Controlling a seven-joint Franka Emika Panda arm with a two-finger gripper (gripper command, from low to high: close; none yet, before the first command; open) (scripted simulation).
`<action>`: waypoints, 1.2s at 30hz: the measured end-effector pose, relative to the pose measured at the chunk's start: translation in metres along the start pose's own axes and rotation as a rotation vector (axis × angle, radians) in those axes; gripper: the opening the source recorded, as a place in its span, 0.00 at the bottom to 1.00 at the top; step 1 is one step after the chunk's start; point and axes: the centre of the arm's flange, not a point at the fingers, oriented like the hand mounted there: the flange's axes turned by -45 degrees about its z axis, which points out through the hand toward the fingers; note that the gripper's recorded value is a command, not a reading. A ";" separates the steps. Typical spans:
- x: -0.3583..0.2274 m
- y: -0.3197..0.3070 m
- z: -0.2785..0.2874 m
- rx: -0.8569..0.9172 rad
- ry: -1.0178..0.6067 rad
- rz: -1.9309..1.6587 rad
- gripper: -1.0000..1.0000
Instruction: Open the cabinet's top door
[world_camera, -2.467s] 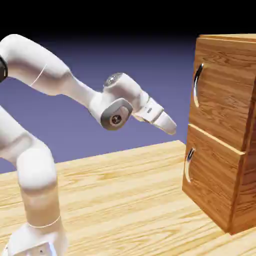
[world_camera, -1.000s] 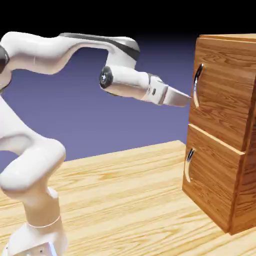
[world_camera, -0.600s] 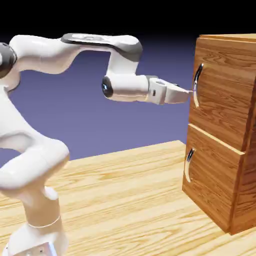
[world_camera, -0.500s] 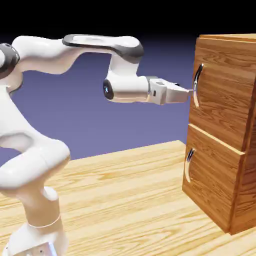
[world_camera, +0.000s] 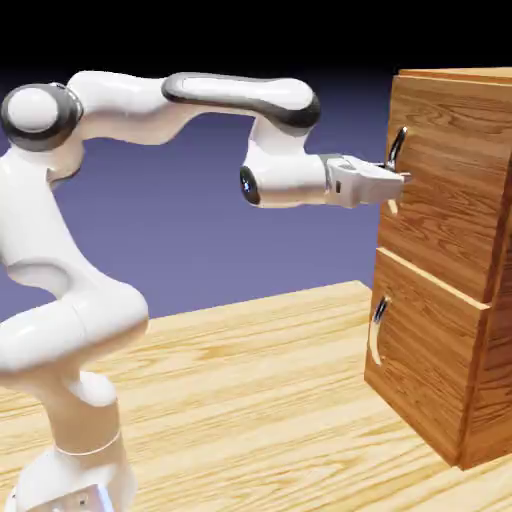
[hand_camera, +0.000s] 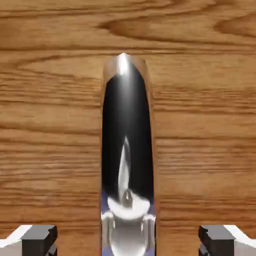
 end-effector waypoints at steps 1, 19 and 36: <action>0.000 0.002 -0.003 0.015 0.000 -0.002 0.00; -0.001 0.018 -0.025 0.115 -0.003 -0.003 0.00; -0.001 0.052 -0.060 0.295 -0.003 -0.004 0.00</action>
